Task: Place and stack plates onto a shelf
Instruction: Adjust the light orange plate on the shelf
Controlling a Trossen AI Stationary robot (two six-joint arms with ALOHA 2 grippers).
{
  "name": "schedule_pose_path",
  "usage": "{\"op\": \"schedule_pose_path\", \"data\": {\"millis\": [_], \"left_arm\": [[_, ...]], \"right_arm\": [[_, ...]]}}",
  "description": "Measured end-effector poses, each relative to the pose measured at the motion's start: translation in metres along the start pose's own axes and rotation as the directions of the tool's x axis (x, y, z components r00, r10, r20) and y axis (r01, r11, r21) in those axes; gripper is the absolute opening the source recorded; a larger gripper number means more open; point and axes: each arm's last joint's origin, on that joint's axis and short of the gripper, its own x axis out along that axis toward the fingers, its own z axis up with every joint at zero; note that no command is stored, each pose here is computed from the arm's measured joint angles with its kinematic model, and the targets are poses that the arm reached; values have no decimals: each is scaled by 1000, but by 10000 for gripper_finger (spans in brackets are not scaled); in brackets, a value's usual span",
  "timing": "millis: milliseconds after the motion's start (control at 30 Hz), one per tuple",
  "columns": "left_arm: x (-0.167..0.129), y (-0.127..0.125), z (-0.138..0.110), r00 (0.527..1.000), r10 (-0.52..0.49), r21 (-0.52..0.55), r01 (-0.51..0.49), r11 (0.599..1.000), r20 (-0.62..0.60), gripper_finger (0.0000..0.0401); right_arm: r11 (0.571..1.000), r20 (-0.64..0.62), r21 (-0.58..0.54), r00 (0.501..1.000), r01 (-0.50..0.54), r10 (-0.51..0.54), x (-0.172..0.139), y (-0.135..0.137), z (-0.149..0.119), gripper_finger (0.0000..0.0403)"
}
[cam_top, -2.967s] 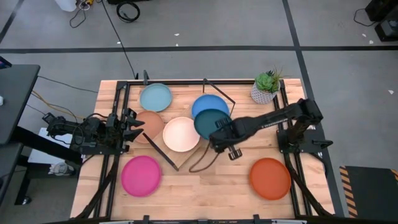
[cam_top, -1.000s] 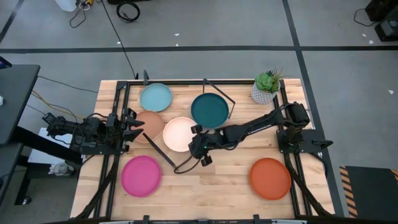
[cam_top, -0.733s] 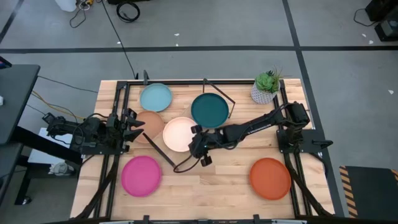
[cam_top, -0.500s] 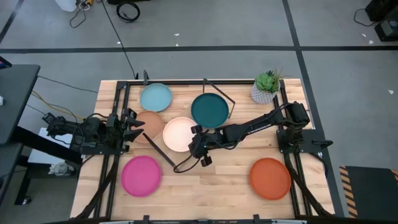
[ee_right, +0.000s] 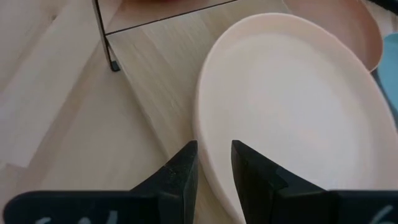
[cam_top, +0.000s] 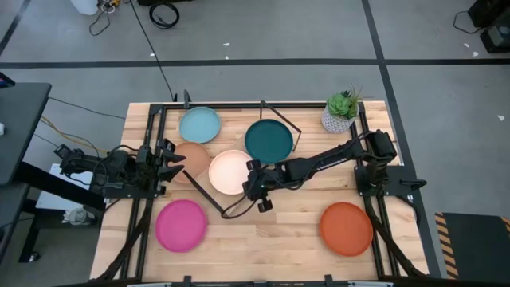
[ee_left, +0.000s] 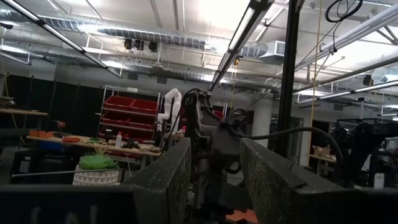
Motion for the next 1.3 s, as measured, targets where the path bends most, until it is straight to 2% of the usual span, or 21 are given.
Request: {"op": "schedule_pose_path", "data": {"millis": [167,433,667,867,1100,1300], "left_arm": [[0,0,0,1000,0,0,0,1000,0,146],[0,0,0,1000,0,0,0,1000,0,146],[0,0,0,1000,0,0,0,1000,0,146],[0,0,0,1000,0,0,0,1000,0,146],[0,0,0,1000,0,0,0,1000,0,146],[0,0,0,1000,0,0,0,1000,0,146]], "right_arm": [[1000,3,-11,1000,-8,8,0,0,0,88],[1000,5,0,1000,-29,29,0,-3,-1,8],[999,-5,35,1000,-21,21,1,-10,-4,19],[999,0,31,999,-42,42,-2,-9,-2,7],[1000,97,0,995,29,-29,-19,-10,13,14],[999,25,29,1000,-15,14,5,-15,-2,10]]}}
